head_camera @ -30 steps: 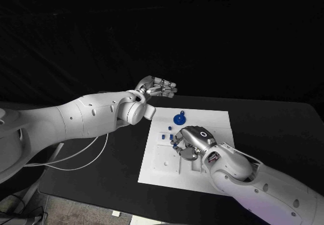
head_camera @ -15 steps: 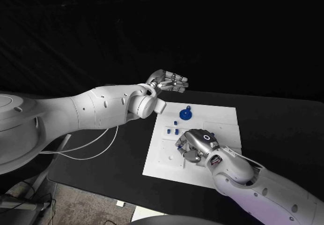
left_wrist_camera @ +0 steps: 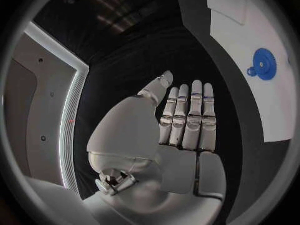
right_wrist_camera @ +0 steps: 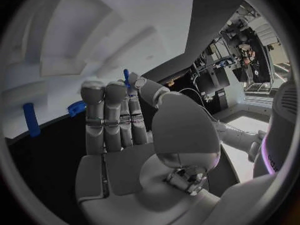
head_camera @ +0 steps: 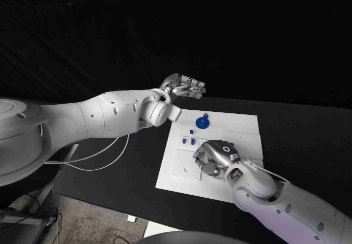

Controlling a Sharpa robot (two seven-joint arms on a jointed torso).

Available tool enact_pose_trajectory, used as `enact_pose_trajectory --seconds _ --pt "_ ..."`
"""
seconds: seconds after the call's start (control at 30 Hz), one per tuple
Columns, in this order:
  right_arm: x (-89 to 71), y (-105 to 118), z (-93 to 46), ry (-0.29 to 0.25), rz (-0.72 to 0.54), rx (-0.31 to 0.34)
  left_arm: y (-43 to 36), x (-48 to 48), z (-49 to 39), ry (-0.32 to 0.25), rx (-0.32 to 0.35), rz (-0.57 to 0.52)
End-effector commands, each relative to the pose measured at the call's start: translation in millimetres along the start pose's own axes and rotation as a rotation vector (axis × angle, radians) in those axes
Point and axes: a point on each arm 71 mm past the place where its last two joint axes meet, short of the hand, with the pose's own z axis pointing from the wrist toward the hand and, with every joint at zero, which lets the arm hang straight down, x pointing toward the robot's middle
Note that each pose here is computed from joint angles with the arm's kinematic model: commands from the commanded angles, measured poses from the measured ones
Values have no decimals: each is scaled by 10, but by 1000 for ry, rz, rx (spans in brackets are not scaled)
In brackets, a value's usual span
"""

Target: Assemble the parts on the task board

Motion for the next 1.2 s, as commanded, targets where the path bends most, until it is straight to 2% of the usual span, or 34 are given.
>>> enact_pose_trajectory --seconds 0.03,0.57,1.2 --pt "3 8 1 -5 -22 -4 -23 9 4 4 11 -7" --pt "29 -10 28 -4 -46 5 -23 14 2 9 9 -8" --pt "120 24 11 33 -56 -3 -23 32 6 18 6 -9"
